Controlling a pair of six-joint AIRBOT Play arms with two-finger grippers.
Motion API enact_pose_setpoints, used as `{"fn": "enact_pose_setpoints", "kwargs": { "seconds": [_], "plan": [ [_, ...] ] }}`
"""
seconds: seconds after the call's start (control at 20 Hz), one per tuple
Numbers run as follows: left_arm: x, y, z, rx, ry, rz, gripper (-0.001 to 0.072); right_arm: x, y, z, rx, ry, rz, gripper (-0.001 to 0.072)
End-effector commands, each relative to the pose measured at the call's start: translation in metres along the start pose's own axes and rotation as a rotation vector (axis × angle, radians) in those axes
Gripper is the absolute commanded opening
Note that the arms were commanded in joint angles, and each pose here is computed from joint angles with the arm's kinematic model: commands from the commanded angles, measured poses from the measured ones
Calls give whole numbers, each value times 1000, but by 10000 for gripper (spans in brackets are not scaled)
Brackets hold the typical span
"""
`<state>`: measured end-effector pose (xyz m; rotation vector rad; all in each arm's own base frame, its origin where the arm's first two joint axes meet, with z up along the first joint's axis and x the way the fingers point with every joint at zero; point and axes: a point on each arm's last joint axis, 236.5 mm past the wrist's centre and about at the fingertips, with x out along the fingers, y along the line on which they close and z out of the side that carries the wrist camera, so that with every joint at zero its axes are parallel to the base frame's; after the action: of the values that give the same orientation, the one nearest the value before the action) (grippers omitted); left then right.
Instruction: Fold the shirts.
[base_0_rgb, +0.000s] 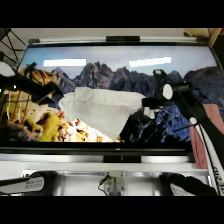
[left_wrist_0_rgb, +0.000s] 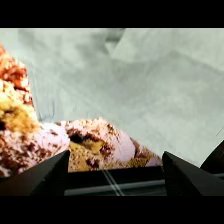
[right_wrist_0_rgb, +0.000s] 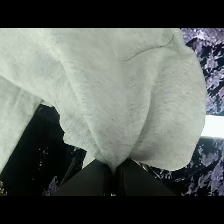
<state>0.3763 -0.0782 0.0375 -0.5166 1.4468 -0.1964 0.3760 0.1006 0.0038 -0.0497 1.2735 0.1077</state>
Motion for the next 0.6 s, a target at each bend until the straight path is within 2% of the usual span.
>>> {"fn": "enact_pose_setpoints", "kwargs": {
  "seconds": [0.0,0.15,0.55],
  "plan": [
    [59,0,-75,-97,65,-64,701,0,0,-6,-14,24,0,79],
    [130,-30,-119,-209,67,-209,701,0,-1,-10,-14,44,-3,79],
    [187,-51,-94,-334,-75,-230,701,-1,8,-19,4,79,36,84]
  ]
}}
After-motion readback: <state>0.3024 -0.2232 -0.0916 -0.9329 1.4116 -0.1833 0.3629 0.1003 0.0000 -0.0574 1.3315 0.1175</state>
